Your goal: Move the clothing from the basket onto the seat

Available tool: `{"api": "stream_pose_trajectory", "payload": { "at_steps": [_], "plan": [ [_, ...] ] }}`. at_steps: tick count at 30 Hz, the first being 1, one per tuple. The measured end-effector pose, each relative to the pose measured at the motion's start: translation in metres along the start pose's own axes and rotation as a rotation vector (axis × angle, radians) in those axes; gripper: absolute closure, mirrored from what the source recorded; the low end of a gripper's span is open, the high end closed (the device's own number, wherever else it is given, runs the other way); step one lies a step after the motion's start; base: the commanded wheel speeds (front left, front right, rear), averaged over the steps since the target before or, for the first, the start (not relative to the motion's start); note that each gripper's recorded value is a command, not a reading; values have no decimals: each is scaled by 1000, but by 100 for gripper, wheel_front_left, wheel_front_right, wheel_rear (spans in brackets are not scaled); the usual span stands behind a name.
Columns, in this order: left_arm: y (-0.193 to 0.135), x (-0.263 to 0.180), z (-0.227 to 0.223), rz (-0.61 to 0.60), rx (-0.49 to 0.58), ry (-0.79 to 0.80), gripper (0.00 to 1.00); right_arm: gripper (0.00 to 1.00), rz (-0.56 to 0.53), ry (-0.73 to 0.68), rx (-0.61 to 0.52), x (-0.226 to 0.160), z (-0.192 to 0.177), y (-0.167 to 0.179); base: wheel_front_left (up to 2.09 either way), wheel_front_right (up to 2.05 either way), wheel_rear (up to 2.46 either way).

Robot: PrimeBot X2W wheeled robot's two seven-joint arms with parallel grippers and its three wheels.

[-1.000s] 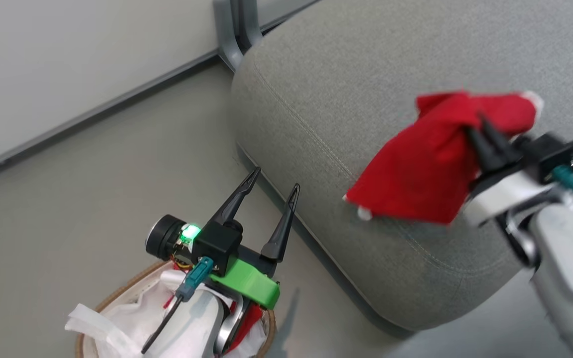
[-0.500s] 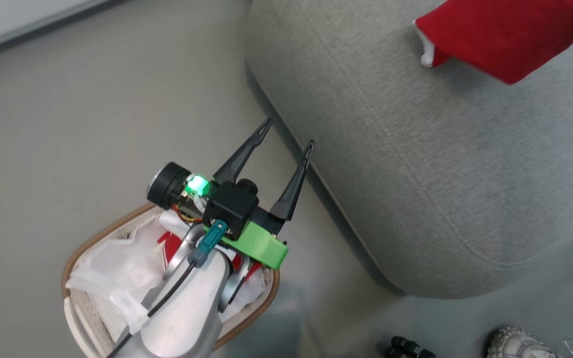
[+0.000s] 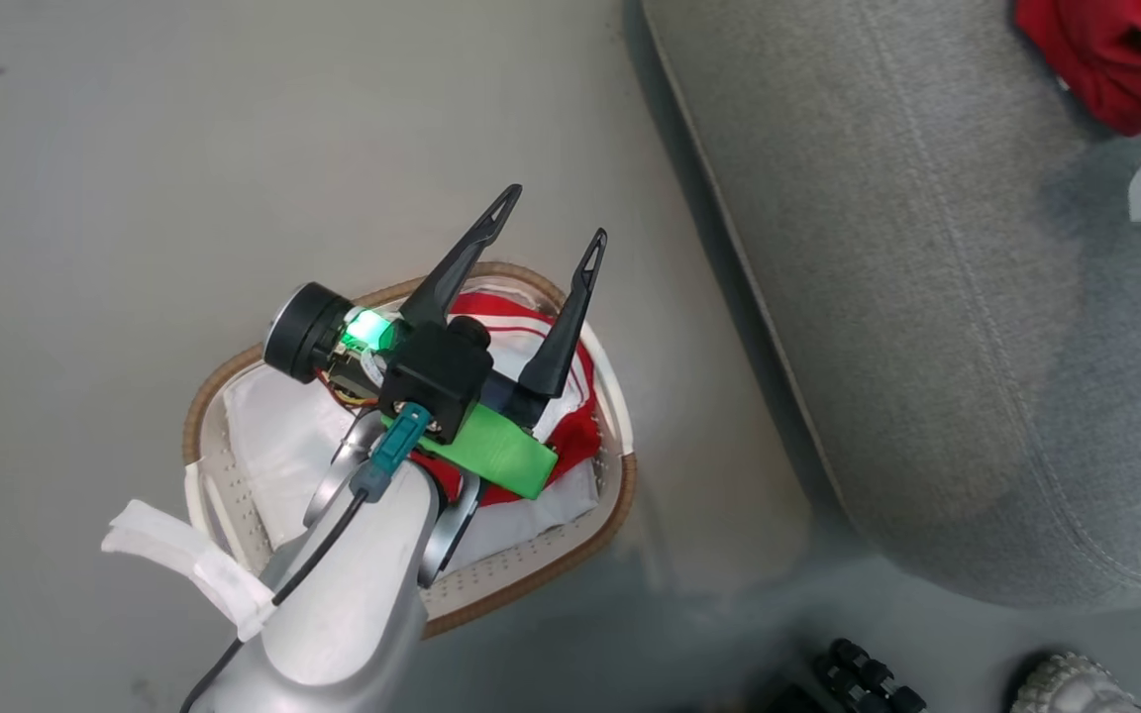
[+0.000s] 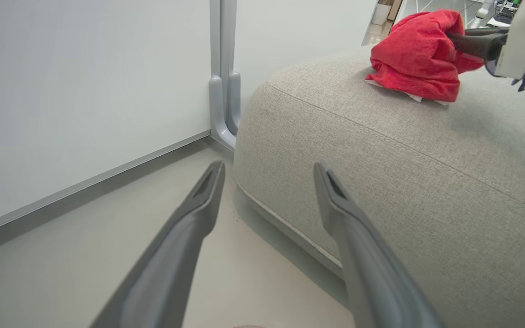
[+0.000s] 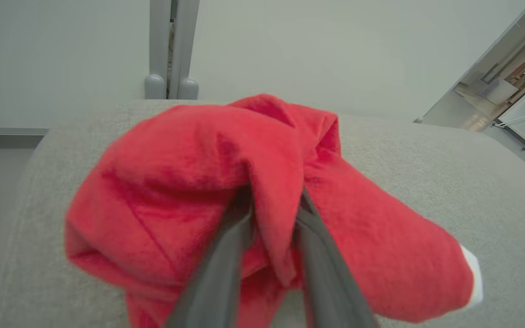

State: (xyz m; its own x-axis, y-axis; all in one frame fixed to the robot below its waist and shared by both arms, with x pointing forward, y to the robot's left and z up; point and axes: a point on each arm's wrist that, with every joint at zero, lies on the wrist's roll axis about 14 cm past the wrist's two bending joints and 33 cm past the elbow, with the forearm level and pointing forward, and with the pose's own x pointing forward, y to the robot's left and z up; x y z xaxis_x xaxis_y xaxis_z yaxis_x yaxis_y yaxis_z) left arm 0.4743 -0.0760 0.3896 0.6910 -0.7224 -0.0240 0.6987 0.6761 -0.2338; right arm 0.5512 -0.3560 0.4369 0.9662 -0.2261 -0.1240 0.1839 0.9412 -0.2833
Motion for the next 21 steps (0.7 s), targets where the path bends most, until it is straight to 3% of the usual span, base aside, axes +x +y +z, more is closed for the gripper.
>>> {"api": "stream_pose_trajectory", "payload": {
  "at_steps": [12,21],
  "plan": [
    [16,-39,13,127,7,20,0,0,0,80,93,-72,-36,10,0,0,0],
    [35,-86,40,307,42,-3,0,0,86,-23,209,-113,3,47,0,0,0]
  ]
}}
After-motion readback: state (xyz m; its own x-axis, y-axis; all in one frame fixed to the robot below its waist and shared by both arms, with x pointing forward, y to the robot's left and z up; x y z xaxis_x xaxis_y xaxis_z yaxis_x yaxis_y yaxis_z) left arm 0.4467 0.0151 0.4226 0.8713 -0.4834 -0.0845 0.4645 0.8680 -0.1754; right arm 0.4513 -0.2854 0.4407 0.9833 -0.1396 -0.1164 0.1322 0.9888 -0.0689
